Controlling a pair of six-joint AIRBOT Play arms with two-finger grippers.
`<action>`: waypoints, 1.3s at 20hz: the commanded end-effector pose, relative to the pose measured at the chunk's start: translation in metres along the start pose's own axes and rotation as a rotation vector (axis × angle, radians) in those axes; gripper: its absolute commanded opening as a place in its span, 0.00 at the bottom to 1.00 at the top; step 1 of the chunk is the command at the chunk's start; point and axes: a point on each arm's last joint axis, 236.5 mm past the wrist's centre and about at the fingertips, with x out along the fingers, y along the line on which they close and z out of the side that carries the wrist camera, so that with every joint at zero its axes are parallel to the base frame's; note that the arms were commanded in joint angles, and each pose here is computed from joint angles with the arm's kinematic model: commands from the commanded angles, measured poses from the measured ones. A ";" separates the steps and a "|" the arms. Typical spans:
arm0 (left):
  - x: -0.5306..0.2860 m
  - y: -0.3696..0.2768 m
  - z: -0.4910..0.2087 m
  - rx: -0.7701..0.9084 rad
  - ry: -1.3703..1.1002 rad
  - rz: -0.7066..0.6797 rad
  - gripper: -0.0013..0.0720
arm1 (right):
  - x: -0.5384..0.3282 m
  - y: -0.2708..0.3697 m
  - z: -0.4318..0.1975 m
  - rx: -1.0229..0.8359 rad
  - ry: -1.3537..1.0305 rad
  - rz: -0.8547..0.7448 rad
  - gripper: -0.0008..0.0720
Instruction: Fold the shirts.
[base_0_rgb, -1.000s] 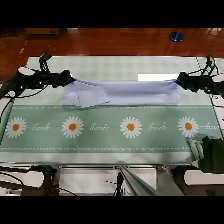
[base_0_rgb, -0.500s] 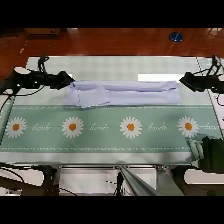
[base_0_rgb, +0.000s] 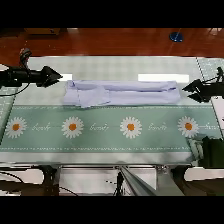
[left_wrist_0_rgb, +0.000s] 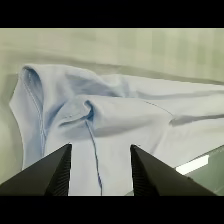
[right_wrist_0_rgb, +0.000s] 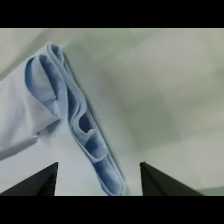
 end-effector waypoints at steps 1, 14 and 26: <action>0.002 -0.012 -0.009 0.017 0.037 -0.023 0.63 | 0.032 0.019 -0.008 0.049 0.048 0.091 0.83; 0.023 -0.053 -0.039 0.081 0.143 -0.081 0.51 | 0.035 0.081 0.001 -0.134 -0.068 0.080 0.04; 0.105 -0.210 -0.117 0.180 0.226 -0.271 0.05 | -0.097 0.150 -0.042 -0.414 -0.128 0.087 0.04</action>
